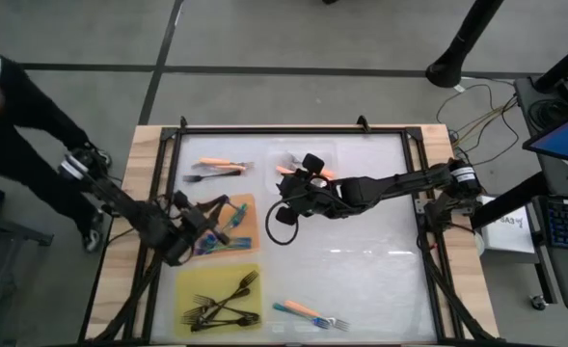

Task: Sort silverware by color (type)
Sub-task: Put the blue fork into the orange bin

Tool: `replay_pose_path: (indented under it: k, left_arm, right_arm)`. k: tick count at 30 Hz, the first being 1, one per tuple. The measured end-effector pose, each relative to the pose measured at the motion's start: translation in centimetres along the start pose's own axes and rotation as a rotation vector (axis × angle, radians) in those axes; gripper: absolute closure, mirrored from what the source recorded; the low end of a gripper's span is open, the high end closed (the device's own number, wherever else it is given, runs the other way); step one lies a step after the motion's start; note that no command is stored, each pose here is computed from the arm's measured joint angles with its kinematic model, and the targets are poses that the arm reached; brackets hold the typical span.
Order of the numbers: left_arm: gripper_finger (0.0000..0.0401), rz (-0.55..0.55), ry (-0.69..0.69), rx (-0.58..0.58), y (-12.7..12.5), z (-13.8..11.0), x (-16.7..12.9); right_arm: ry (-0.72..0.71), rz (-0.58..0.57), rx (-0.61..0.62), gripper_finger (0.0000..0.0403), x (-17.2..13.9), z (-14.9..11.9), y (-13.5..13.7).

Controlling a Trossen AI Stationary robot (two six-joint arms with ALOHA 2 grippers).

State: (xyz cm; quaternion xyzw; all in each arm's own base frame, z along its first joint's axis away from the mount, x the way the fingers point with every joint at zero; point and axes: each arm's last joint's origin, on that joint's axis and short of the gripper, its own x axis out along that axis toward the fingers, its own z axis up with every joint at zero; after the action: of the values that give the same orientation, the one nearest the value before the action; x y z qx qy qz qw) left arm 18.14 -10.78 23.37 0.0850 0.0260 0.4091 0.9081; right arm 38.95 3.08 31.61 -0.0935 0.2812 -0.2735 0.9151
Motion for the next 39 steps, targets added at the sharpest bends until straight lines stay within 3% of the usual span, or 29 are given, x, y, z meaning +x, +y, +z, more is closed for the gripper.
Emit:
replay_pose_path:
  k: [5, 11, 20, 27, 32, 39]
  left_arm:
    - [0.0401, -0.153, -0.099, 0.089, -1.1, -0.2, 0.0]
    - [0.0401, -0.091, -0.071, 0.183, -1.1, 0.6, 0.1]
    - [0.0401, -0.072, -0.133, 0.286, -1.3, 4.8, 1.7]
    - [0.0401, -0.142, -0.102, 0.395, -3.0, 5.6, 3.9]
    - [0.0401, -0.278, 0.034, 0.469, -3.7, 5.9, 5.4]
    - [0.0401, -0.384, 0.445, 0.487, -1.0, 7.4, 5.6]
  right_arm:
    - [-0.001, -0.001, 0.002, 0.0273, 0.0, 0.0, 0.0]
    - [-0.001, -0.002, 0.003, 0.0273, 0.0, 0.0, 0.0]
    - [-0.028, -0.013, 0.045, 0.0273, 0.4, 0.4, -0.5]
    - [-0.036, -0.015, 0.053, 0.0273, 0.4, 0.5, -0.5]
    - [-0.036, -0.014, 0.067, 0.0273, 0.4, 0.5, -0.5]
    - [-0.032, -0.014, 0.066, 0.0273, 0.6, 0.4, -0.4]
